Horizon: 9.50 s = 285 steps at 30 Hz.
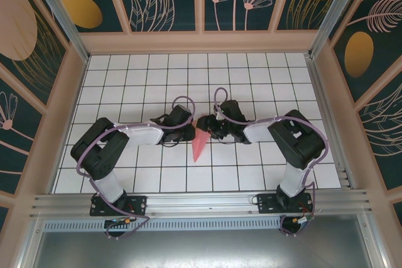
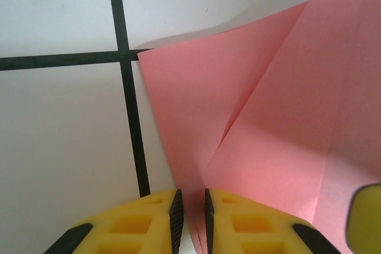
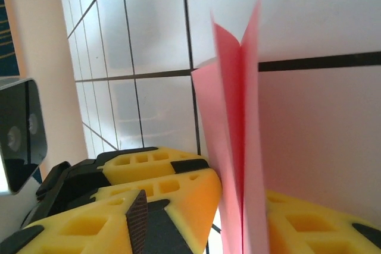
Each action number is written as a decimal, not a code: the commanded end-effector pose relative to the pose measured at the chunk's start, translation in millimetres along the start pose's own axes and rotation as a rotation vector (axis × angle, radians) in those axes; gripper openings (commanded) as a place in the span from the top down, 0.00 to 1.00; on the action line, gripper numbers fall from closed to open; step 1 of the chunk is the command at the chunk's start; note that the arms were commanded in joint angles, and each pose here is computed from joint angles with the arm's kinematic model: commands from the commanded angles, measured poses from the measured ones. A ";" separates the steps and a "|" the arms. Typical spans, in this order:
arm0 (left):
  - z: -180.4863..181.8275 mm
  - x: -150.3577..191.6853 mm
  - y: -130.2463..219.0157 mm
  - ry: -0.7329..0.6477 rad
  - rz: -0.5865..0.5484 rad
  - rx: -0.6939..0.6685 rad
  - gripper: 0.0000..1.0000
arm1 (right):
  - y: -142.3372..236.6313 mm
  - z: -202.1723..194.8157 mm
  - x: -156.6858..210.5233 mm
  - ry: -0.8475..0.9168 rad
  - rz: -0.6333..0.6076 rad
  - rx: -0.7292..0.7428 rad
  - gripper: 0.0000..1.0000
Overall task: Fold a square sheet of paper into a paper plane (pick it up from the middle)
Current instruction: Turn over the paper at the center of the table, then fold the wing for the fifth time at the center of the table.
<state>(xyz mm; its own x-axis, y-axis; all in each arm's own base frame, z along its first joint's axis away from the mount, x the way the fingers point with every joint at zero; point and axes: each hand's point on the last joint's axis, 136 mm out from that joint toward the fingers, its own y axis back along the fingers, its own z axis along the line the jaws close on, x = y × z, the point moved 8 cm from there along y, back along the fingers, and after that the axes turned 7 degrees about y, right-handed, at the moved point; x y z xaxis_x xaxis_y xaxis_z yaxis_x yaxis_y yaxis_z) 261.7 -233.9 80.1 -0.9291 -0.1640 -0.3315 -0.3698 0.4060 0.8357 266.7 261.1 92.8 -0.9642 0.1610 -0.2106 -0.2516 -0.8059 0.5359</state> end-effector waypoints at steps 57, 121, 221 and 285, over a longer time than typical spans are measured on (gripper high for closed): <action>32.3 -3.2 132.2 0.279 -0.481 0.151 0.52 | 38.6 73.3 10.4 0.402 0.028 0.052 0.64; -10.0 -19.0 18.2 0.387 -0.107 0.229 0.96 | 63.5 15.8 43.7 0.957 -0.326 0.361 0.60; -13.0 -7.8 46.7 0.249 -0.153 0.507 0.62 | -7.0 -36.9 49.5 0.080 0.141 -0.007 1.00; 23.5 14.5 -47.9 0.258 0.039 0.208 0.66 | 31.0 -20.3 47.7 0.061 0.116 0.083 0.81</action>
<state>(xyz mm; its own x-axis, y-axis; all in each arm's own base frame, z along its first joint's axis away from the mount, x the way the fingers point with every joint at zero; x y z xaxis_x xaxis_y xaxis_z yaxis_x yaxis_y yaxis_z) 274.3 -244.4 71.2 -0.9068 -0.3779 -0.1868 -0.4107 0.6922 0.5934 212.8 231.8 76.8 -0.9861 0.0411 -0.1611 -0.1336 -0.7727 0.6205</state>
